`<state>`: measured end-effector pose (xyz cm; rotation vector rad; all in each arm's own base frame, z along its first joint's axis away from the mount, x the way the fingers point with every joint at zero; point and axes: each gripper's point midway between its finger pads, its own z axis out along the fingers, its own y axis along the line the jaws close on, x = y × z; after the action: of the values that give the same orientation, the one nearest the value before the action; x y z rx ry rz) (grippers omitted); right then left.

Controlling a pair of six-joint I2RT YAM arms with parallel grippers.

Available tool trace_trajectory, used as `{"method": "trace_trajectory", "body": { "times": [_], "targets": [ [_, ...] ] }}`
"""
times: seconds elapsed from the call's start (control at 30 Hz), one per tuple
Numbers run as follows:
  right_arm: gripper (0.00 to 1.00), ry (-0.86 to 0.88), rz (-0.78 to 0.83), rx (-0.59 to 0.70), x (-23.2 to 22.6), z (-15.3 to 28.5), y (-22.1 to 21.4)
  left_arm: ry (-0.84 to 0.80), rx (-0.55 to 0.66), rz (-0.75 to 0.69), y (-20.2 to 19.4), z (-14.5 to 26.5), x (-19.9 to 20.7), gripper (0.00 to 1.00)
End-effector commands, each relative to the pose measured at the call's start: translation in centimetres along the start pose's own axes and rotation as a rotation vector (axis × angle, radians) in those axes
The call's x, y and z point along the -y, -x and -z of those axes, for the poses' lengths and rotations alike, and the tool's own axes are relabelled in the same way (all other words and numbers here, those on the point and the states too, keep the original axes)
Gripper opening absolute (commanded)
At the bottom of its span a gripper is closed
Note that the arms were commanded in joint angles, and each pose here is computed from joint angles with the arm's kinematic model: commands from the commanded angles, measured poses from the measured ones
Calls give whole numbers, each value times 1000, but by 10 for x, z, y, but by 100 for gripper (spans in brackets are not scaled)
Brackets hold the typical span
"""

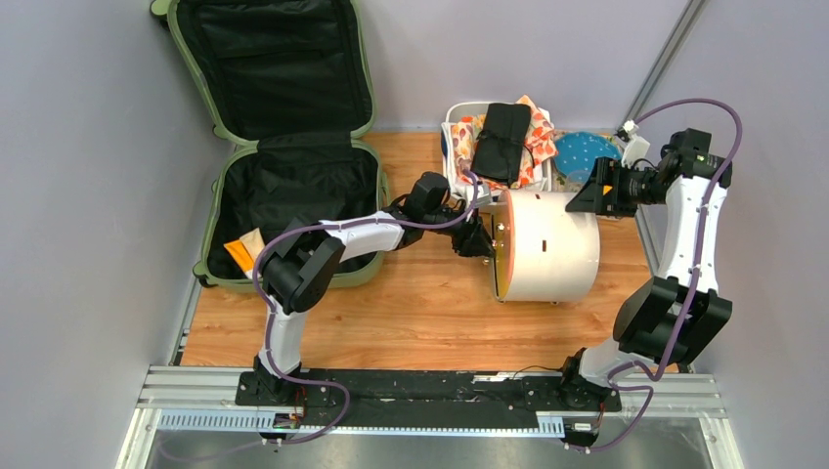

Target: Open, take out, and arrange the luggage

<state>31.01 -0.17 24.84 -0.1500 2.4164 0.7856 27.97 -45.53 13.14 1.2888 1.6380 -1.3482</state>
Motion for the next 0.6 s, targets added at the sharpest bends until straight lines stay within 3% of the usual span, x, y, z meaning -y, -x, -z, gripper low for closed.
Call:
{"method": "trace_trajectory", "body": {
  "times": [0.0,0.2,0.57],
  "targets": [
    [75,1,-101,-178,-22,17,-47,11,60,-73,28,2,6,52],
    [81,8,-88,-185,-30,23,-53,13,70,-82,33,3,10,59],
    [85,69,-71,-171,-52,31,-62,14,83,-88,38,7,15,57]
  ]
}}
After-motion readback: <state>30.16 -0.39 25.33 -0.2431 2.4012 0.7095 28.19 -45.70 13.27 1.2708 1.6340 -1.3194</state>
